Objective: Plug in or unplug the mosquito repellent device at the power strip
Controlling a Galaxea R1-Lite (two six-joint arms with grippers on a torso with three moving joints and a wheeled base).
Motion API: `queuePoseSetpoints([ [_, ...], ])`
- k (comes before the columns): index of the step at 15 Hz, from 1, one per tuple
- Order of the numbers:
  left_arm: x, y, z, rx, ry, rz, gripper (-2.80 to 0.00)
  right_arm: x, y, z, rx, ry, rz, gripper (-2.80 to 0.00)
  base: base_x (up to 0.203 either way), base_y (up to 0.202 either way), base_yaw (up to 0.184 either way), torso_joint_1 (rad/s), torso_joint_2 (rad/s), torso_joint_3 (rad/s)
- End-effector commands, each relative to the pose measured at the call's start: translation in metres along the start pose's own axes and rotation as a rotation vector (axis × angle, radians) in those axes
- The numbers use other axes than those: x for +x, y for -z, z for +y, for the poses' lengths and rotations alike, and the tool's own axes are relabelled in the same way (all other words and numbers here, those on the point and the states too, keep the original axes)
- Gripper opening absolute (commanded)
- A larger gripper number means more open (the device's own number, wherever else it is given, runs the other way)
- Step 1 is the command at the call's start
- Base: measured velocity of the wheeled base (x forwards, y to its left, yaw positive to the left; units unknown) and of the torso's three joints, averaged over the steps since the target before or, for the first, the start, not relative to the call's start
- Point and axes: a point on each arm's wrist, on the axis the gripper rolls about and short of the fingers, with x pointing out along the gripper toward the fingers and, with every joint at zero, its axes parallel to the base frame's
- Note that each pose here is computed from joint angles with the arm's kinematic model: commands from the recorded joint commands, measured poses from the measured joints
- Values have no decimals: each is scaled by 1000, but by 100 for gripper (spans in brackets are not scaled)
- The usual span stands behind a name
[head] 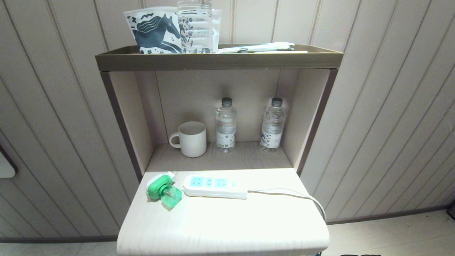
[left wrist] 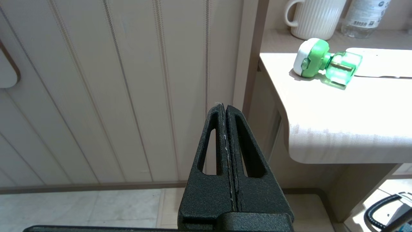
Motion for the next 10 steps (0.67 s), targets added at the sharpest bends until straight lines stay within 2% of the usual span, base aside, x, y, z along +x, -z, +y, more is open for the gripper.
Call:
queuePoseSetpoints([
  [1,0,-1,0,-3,-2,-2,-280,0,0,0,0,0,5,-280,0,0,0,0,0,0],
  [10,0,-1,0,-1,0,-4,-280,0,0,0,4,9,7,-280,0,0,0,0,0,0],
])
